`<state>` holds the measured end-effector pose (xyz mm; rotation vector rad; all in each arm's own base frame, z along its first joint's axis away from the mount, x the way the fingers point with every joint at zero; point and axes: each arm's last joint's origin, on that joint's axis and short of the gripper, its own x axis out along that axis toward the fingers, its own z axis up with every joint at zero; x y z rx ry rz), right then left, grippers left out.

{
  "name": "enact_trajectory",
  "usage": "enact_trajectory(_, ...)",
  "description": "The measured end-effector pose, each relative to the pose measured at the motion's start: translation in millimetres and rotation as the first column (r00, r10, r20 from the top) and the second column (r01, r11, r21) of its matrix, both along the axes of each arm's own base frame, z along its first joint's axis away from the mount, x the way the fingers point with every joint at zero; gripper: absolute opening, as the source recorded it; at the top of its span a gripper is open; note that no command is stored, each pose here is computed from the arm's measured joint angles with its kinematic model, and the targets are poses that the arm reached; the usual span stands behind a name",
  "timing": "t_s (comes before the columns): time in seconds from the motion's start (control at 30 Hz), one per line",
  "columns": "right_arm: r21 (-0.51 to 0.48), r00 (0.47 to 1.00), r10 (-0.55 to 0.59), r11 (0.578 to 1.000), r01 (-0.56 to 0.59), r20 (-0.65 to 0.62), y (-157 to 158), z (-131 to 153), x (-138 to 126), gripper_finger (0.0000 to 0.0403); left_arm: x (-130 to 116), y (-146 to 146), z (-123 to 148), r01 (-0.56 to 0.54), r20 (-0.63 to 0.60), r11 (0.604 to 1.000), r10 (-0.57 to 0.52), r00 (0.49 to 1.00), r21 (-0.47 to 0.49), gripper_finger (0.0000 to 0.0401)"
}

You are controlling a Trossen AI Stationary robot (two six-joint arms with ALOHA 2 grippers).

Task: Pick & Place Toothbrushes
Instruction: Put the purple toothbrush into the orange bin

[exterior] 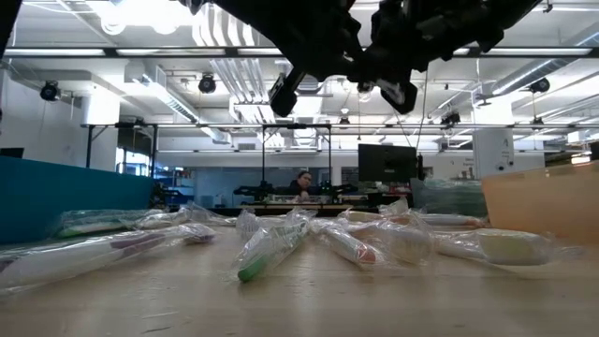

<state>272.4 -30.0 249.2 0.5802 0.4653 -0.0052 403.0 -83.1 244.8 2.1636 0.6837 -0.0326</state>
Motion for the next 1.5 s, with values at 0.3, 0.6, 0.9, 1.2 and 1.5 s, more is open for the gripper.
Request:
enact_trajectory(0.3,-0.019,1.0,0.004,1.0,-0.004,-0.025,-0.3,-3.1,-1.2,0.0023,0.0,-0.4,0.8,-0.005,0.021,1.0,0.005,1.0,-0.031,0.0023)
enact_trajectory(0.6,-0.025,0.999,0.004,1.0,-0.005,-0.039,-0.6,-2.8,-3.7,0.0023,-2.5,-11.3,1.0,-0.001,0.112,0.972,0.028,0.993,-0.235,0.0095)
enact_trajectory(0.9,-0.029,0.999,0.001,1.0,-0.002,-0.037,0.8,6.3,-14.2,0.0023,-5.3,-9.5,8.3,0.044,0.243,0.72,0.176,0.954,-0.692,0.0148)
enact_trajectory(1.2,-0.04,0.988,-0.086,0.996,0.082,-0.128,2.3,14.2,-39.2,0.0023,-18.8,20.1,37.5,0.14,0.164,0.154,0.152,0.975,-0.978,0.0127)
enact_trajectory(1.5,-0.036,0.919,-0.212,0.977,0.212,-0.333,12.7,13.8,-77.6,0.0023,-34.2,53.6,23.4,0.191,0.161,-0.104,0.243,0.957,-0.976,0.0097)
